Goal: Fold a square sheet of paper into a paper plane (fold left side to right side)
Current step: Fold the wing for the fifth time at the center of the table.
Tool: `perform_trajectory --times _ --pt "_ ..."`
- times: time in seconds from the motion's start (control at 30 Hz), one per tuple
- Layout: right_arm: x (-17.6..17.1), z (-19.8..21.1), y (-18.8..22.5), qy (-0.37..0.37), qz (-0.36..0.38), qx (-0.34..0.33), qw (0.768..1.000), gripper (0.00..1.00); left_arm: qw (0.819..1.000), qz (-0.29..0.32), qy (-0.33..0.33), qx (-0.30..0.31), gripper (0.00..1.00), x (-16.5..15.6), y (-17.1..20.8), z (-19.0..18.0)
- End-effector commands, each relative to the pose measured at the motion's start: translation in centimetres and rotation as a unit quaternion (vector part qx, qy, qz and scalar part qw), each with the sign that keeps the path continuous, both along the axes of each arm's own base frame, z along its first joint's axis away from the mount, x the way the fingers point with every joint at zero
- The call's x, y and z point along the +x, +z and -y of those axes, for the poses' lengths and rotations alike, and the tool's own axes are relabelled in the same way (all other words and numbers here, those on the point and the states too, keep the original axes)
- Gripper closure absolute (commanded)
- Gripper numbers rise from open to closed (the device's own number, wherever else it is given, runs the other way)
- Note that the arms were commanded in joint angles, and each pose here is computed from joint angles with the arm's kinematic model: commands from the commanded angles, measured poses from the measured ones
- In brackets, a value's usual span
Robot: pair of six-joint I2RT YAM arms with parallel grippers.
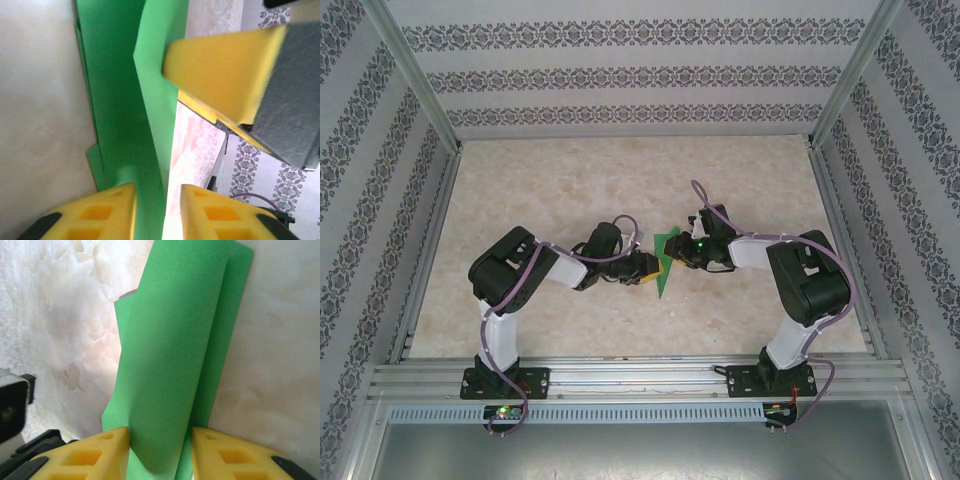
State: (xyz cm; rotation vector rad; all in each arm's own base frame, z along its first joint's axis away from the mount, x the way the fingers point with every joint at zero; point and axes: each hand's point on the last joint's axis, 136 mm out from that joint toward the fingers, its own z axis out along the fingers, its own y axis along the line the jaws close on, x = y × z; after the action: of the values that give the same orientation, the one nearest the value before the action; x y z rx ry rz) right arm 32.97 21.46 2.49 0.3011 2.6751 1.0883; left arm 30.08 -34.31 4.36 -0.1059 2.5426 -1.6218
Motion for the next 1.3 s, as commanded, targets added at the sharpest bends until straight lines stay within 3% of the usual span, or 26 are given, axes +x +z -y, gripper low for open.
perform_trajectory --times 0.0,0.43,0.9,1.27 --pt "-1.3 0.1 -2.7 0.013 -0.031 -0.030 0.999 0.62 1.000 0.022 0.009 0.017 0.67 0.9 0.6 -1.3" --pt "-1.3 0.1 -2.6 0.013 -0.032 -0.030 0.999 0.62 1.000 0.013 0.007 0.017 0.68 2.8 -0.5 -0.7" --pt "-1.4 0.0 -2.8 0.016 -0.035 -0.033 0.999 0.62 1.000 0.007 0.006 0.024 0.90 3.6 -1.6 -0.2" --pt "-0.8 -0.2 -1.2 0.017 -0.018 -0.021 0.999 0.61 0.998 -0.010 0.011 0.057 0.94 3.2 -3.4 -1.0"
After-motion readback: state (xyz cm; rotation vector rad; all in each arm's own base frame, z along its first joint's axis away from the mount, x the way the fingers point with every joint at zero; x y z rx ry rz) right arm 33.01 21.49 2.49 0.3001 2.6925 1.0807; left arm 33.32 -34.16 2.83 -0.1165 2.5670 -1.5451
